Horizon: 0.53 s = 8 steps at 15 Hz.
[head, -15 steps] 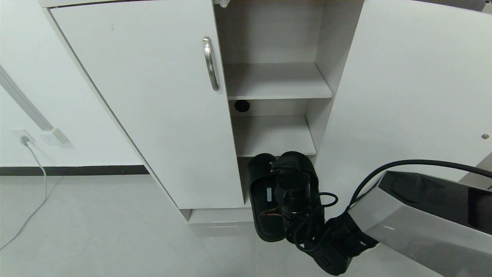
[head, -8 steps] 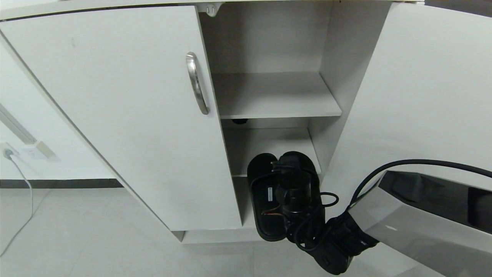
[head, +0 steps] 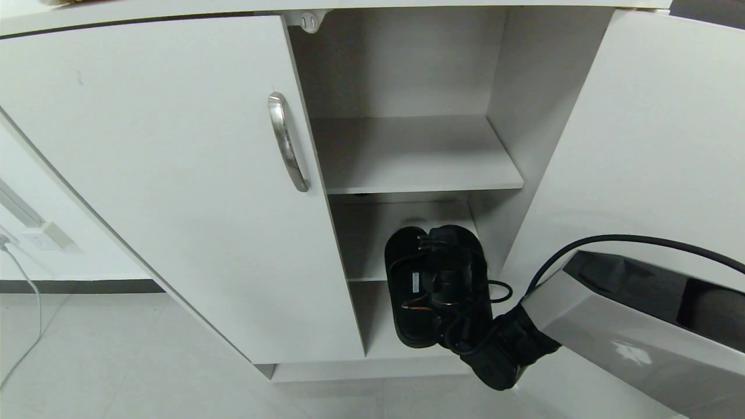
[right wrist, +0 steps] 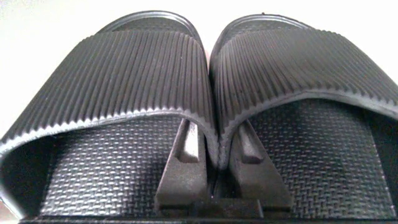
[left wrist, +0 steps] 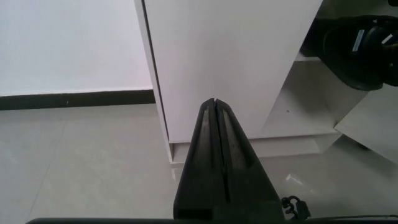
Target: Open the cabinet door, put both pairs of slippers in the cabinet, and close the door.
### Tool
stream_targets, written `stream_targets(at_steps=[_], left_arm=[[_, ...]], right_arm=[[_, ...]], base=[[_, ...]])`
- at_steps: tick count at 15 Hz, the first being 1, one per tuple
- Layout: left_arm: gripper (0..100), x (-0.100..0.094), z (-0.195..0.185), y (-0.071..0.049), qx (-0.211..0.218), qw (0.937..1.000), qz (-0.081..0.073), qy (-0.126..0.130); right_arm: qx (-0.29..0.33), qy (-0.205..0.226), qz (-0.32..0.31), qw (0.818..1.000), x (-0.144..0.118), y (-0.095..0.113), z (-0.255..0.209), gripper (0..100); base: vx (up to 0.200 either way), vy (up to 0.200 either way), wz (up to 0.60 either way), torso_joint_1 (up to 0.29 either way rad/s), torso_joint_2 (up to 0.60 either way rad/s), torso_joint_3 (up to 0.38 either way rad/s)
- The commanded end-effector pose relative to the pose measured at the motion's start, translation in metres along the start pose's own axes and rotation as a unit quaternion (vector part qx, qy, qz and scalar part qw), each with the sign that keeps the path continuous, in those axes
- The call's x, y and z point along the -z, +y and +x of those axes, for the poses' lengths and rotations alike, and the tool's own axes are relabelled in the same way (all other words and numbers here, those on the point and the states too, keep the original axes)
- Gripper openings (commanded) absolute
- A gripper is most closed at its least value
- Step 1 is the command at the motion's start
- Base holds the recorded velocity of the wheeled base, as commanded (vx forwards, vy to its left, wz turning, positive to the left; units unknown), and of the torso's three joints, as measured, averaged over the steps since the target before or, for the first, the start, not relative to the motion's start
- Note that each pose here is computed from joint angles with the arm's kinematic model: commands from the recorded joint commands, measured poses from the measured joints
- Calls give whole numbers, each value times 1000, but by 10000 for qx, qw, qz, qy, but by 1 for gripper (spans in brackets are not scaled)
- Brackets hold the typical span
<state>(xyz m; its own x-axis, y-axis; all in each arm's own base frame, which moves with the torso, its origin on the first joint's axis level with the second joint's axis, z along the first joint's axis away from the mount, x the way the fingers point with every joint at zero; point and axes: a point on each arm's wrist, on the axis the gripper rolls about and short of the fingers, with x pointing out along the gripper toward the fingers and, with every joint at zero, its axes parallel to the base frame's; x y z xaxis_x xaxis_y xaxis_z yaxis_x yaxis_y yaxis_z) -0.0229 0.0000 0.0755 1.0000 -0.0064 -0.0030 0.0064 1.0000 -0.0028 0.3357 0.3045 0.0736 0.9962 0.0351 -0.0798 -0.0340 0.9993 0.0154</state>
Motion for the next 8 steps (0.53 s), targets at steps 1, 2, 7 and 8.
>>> stream_targets(at_steps=[1, 2, 7, 8], left_arm=[[0, 0, 0, 0, -1, 10000, -2, 8], [0, 0, 0, 0, -1, 10000, -2, 8], [0, 0, 0, 0, -9, 10000, -9, 8], [0, 0, 0, 0, -17, 10000, -17, 8]], right_arm=[[157, -30, 39, 9999, 3, -3, 22, 0], [185, -54, 62, 9998, 0, -1, 29, 0], [104, -109, 104, 9998, -11, 17, 58, 0], [124, -138, 108, 9998, -14, 17, 65, 0]], base=[[0, 0, 0, 0, 0, 0], [0, 0, 0, 0, 0, 0], [0, 0, 0, 0, 0, 0], [0, 0, 0, 0, 0, 0]])
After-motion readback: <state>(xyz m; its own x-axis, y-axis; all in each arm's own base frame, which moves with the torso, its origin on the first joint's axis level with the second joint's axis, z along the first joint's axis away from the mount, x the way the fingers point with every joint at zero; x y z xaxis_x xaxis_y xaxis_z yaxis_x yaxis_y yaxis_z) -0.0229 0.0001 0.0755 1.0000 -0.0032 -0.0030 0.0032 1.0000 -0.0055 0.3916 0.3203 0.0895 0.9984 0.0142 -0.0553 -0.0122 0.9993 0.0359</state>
